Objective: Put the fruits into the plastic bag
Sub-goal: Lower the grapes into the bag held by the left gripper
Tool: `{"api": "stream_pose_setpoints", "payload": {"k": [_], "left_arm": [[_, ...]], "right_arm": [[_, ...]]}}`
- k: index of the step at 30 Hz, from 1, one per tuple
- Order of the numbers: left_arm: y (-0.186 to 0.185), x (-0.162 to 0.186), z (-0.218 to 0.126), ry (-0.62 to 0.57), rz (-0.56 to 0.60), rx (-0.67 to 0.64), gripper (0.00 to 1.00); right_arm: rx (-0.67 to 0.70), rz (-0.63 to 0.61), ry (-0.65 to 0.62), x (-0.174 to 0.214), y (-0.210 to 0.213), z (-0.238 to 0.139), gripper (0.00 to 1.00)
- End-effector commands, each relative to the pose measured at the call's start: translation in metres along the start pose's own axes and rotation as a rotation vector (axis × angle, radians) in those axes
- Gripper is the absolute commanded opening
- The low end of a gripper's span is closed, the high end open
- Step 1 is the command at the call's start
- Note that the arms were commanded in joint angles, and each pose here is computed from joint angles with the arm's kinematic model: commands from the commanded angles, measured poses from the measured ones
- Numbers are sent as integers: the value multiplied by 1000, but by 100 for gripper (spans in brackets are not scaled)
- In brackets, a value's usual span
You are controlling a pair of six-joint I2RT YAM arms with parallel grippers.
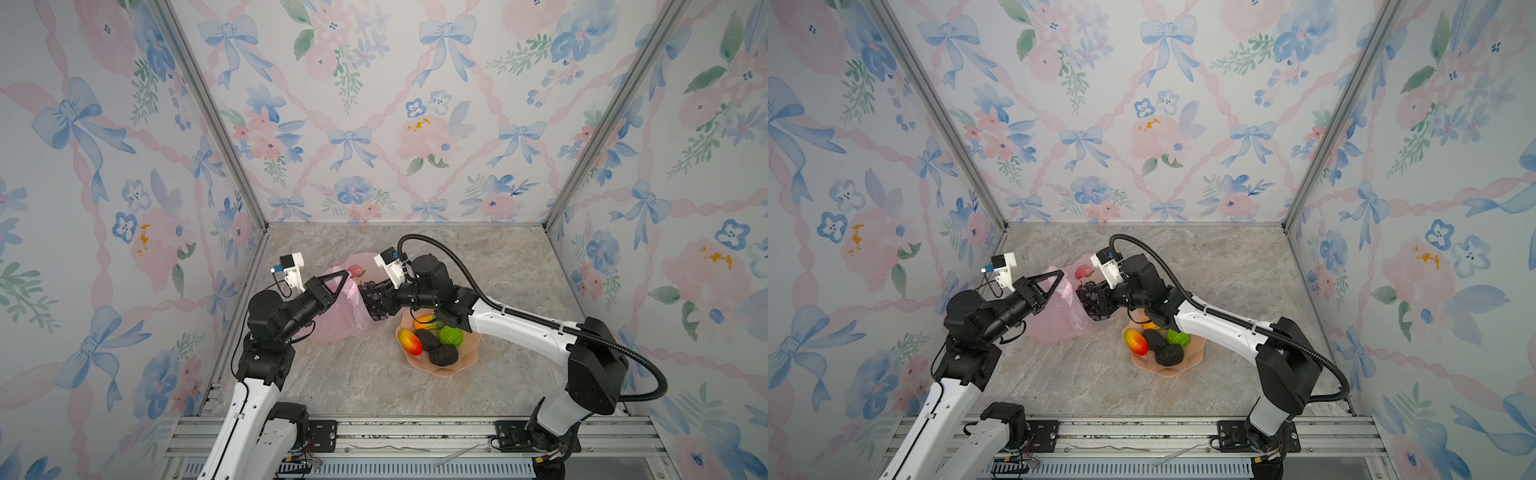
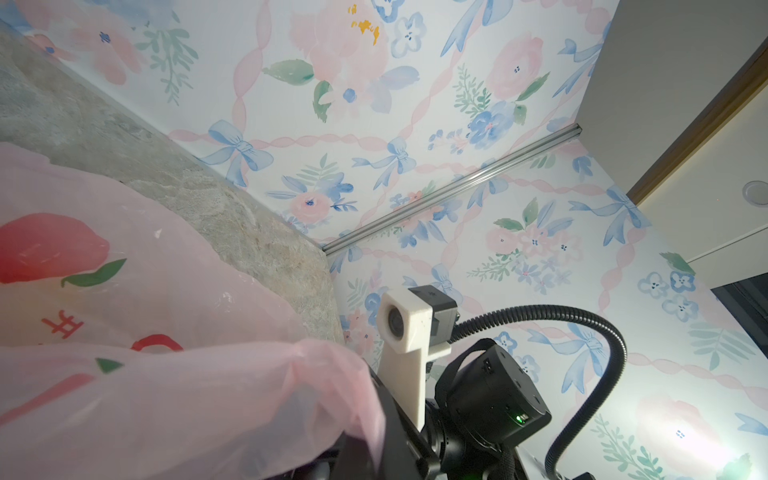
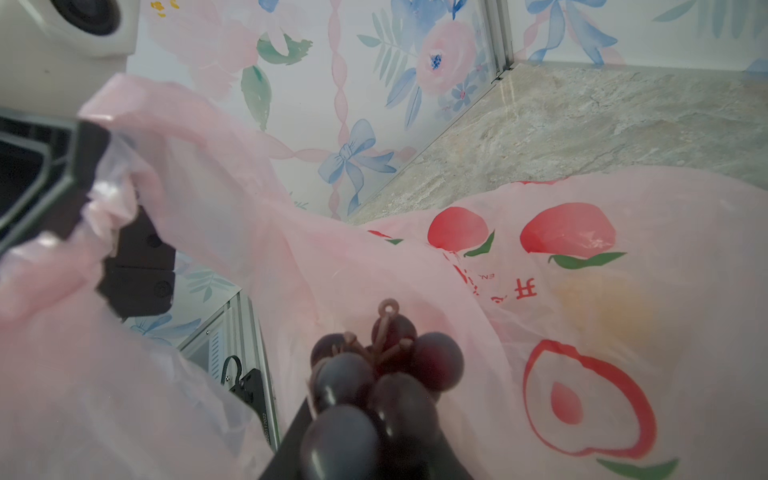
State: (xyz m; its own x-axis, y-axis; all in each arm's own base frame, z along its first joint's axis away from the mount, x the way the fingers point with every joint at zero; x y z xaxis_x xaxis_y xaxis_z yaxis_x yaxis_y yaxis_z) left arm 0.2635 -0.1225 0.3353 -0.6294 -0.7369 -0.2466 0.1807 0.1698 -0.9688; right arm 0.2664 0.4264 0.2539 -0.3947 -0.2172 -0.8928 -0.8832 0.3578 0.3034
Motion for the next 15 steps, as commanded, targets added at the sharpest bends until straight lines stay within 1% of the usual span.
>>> {"api": "stream_pose_setpoints", "payload": {"k": [1,8,12,15], "left_arm": [[-17,0,-1,14,39,47,0],[-24,7,-2,61,54,73,0],[-28,12,-3,84,68,87,0],[-30,14,-5,90,76,95,0]], "right_arm": [[-45,-21,61,16,7,8,29],[-98,-40,179,37,11,31,29],[-43,-22,251,47,-8,48,29],[-2,13,260,46,-23,56,29]]}}
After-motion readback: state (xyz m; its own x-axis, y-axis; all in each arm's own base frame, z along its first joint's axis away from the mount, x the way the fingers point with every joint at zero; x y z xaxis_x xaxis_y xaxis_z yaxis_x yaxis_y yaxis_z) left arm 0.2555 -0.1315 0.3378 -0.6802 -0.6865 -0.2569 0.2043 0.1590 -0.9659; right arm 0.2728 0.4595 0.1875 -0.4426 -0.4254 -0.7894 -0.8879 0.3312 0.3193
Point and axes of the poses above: each gripper's point midway between its finger pads, its own z axis out along the fingers, its own y axis along the line the jaws close on, x = y × z, the point moved 1 cm from there along -z, back along the fingers, and after that the axes turned 12 degrees about -z, right-handed, at the moved point
